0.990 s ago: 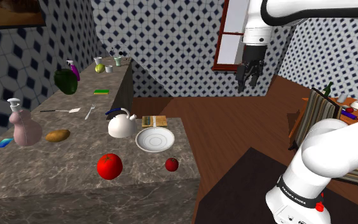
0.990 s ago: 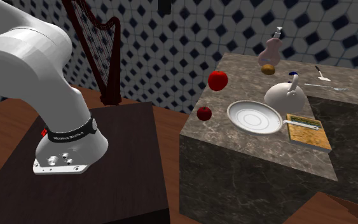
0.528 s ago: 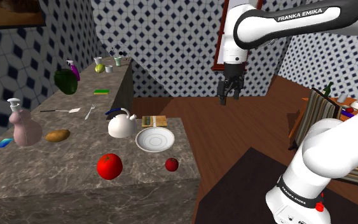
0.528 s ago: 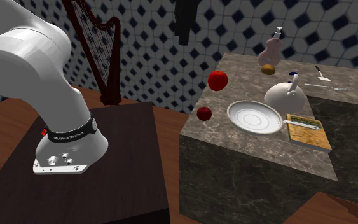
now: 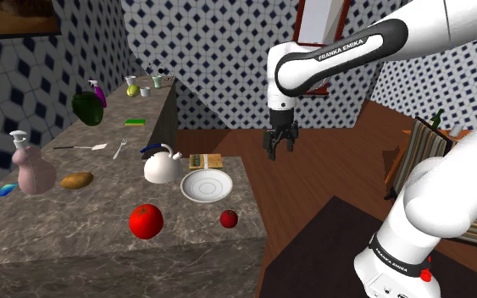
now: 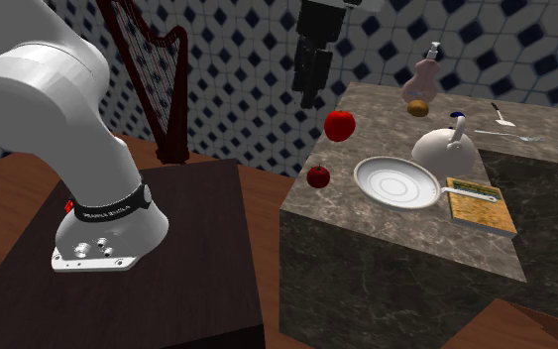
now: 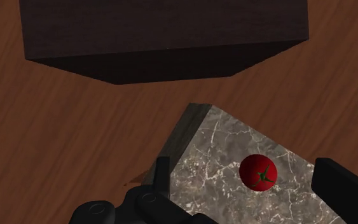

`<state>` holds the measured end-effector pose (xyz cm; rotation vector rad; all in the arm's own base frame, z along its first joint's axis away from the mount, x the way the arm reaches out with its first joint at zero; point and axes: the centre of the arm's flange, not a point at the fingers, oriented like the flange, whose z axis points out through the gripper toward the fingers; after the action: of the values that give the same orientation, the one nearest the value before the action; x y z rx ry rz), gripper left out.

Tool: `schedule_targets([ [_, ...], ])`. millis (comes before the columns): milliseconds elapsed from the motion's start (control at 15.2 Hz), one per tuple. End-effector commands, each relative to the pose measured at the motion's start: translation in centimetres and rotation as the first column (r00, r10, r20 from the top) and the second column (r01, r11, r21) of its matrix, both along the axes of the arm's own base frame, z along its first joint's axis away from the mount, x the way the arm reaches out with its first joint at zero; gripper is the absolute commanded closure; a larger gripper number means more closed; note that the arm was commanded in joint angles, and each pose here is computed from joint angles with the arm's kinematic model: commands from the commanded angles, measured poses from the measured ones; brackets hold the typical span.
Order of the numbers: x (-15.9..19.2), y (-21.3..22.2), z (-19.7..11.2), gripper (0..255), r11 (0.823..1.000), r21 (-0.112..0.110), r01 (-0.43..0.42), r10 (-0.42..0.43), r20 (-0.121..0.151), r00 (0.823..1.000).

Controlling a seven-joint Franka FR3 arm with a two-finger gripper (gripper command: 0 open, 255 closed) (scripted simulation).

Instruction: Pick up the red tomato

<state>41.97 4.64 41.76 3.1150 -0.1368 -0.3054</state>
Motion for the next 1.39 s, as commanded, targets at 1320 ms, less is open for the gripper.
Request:
schedule_targets([
  [1320, 14.0, 9.9, -25.3, 0, 1.0, 0.019, -0.009, 0.012, -0.157, 0.988],
])
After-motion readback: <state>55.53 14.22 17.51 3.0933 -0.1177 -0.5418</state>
